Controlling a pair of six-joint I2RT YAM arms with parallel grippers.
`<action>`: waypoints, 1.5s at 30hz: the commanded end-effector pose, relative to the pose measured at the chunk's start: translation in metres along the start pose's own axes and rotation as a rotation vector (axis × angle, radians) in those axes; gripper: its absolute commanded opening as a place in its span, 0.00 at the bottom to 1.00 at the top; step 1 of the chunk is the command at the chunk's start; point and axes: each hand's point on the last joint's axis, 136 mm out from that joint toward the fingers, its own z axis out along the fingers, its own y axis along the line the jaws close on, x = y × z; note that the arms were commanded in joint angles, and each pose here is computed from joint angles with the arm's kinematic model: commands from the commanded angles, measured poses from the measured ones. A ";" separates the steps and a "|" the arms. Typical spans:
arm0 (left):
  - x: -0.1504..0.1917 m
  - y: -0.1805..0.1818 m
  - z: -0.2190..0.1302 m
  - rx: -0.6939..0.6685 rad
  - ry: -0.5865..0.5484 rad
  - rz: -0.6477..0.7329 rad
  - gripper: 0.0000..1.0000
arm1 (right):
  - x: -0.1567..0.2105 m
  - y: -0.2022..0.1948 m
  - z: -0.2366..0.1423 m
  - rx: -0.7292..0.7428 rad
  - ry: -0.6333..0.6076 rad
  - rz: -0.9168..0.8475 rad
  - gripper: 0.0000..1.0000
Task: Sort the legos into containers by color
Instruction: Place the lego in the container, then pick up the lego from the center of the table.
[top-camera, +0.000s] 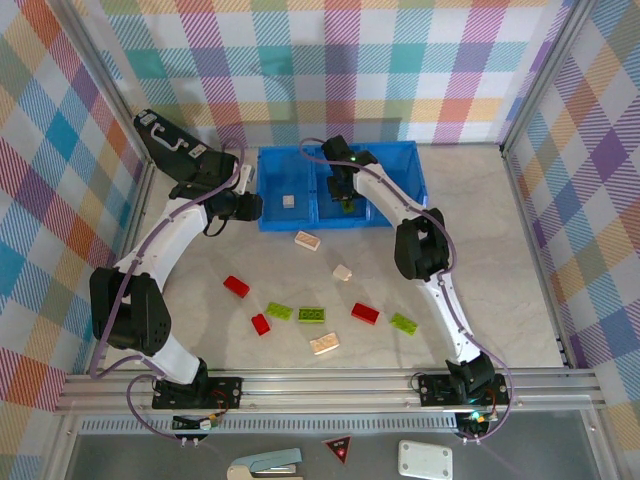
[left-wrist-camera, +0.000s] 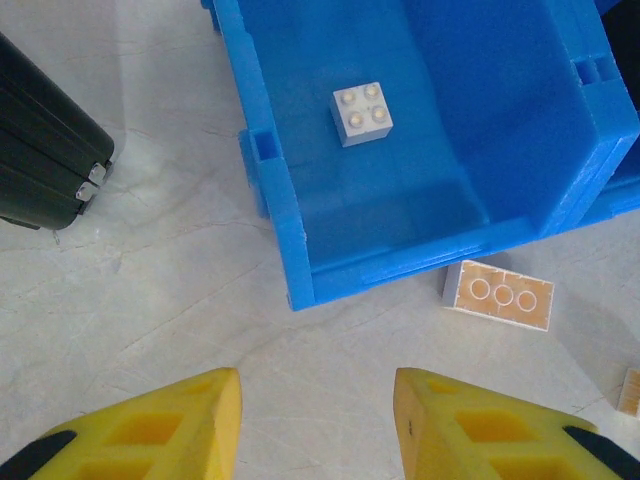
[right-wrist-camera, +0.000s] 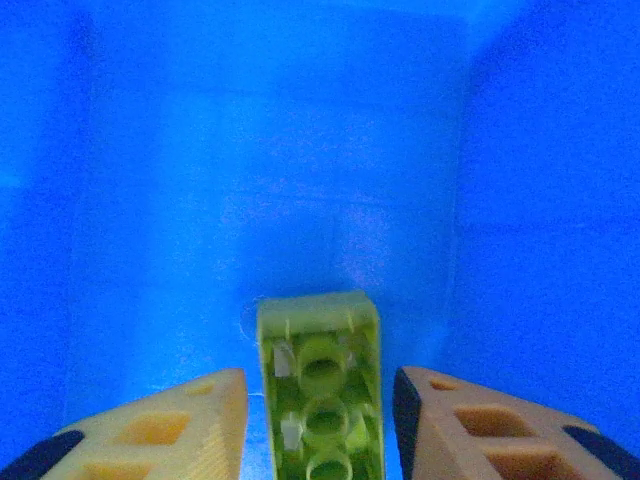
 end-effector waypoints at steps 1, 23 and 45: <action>-0.007 0.000 -0.012 0.006 -0.037 0.002 0.44 | -0.009 -0.009 -0.006 0.034 -0.028 -0.004 0.47; -0.008 0.001 -0.013 -0.002 -0.041 0.002 0.44 | 0.010 0.012 -0.102 -0.167 0.015 -0.058 0.44; -0.008 0.003 -0.014 -0.012 -0.042 0.005 0.44 | 0.106 0.059 -0.136 -0.349 0.021 -0.194 0.44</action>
